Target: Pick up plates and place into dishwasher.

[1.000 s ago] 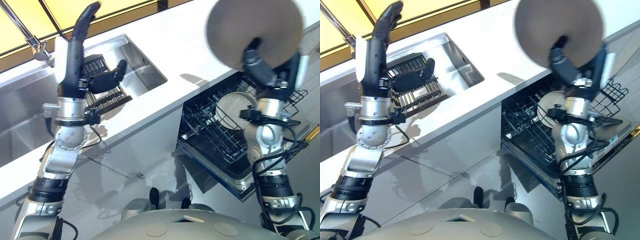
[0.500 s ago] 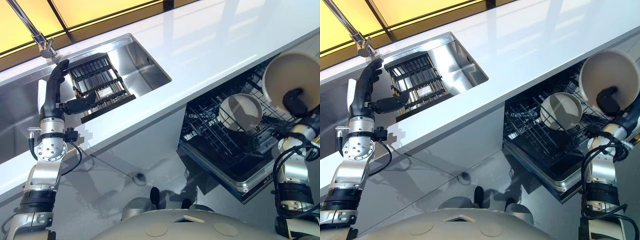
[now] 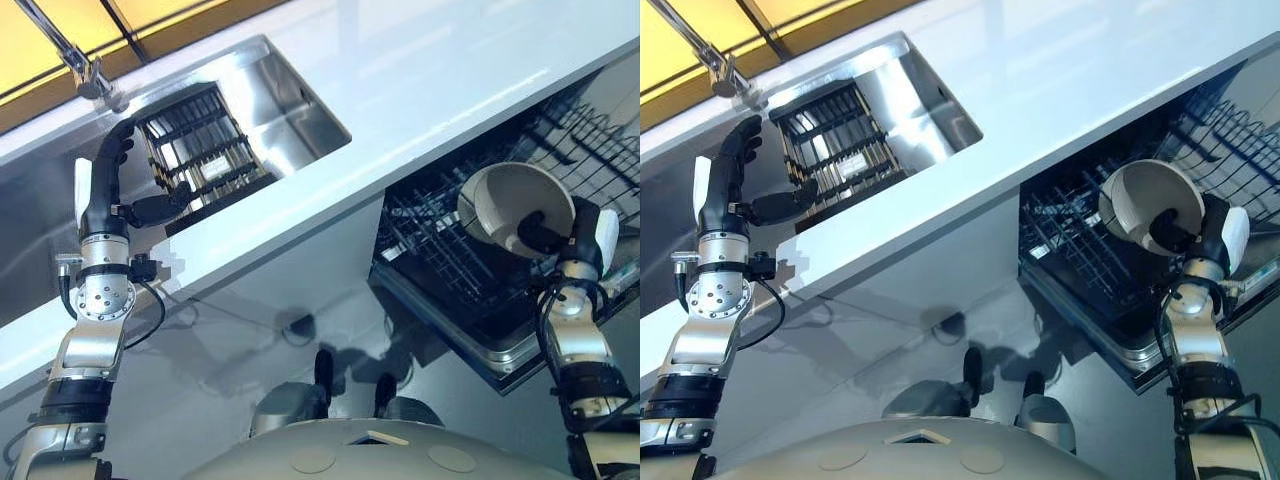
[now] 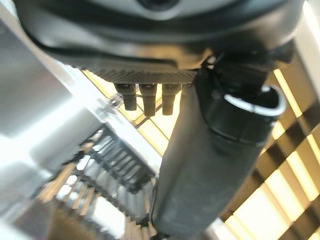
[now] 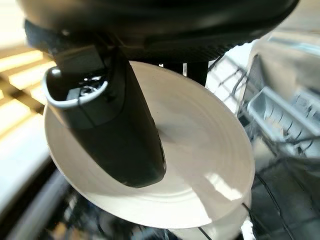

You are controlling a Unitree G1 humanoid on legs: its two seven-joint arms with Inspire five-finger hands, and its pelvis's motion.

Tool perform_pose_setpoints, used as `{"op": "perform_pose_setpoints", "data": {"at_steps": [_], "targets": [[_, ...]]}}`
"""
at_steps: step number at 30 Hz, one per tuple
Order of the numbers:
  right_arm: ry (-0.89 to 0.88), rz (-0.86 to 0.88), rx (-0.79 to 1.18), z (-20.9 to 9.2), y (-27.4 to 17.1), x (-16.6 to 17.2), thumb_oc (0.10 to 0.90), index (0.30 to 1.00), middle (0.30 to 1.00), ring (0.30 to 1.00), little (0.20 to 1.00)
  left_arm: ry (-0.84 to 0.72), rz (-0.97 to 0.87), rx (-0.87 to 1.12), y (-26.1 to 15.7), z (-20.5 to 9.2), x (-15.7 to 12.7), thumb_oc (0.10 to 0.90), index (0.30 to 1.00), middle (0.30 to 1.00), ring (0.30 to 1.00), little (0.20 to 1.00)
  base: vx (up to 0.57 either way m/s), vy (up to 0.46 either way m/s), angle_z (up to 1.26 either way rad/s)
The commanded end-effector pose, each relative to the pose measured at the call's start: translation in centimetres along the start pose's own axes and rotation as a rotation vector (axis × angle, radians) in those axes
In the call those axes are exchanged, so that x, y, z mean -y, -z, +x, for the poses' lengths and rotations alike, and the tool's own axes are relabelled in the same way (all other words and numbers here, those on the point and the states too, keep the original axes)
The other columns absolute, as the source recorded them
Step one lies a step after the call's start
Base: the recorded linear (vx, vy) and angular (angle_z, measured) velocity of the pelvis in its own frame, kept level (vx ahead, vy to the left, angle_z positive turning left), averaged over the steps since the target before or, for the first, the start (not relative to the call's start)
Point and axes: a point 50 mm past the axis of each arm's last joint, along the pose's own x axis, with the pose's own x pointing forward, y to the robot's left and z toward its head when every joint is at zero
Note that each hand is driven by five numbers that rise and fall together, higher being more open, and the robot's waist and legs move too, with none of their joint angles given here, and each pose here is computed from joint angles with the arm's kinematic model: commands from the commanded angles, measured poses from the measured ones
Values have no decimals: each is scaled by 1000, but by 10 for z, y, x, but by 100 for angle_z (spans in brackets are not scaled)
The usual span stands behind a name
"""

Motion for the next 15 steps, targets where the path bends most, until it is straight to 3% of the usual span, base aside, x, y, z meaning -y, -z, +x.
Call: {"op": "perform_pose_setpoints", "data": {"at_steps": [1,8,15], "targets": [[167,-5,331,35,-93,32,100,300,300,300,200,-173,-20,248,-52,42,-36,800,900,900,900,900,-106,30,17],[91,-146,292,41,-102,15,100,300,300,300,200,-167,-25,279,-61,45,-36,800,900,900,900,900,-14,21,9],[-112,-369,-14,50,-67,-3,100,300,300,300,200,-128,-30,294,-67,47,-30,800,900,900,900,900,21,14,7]]}}
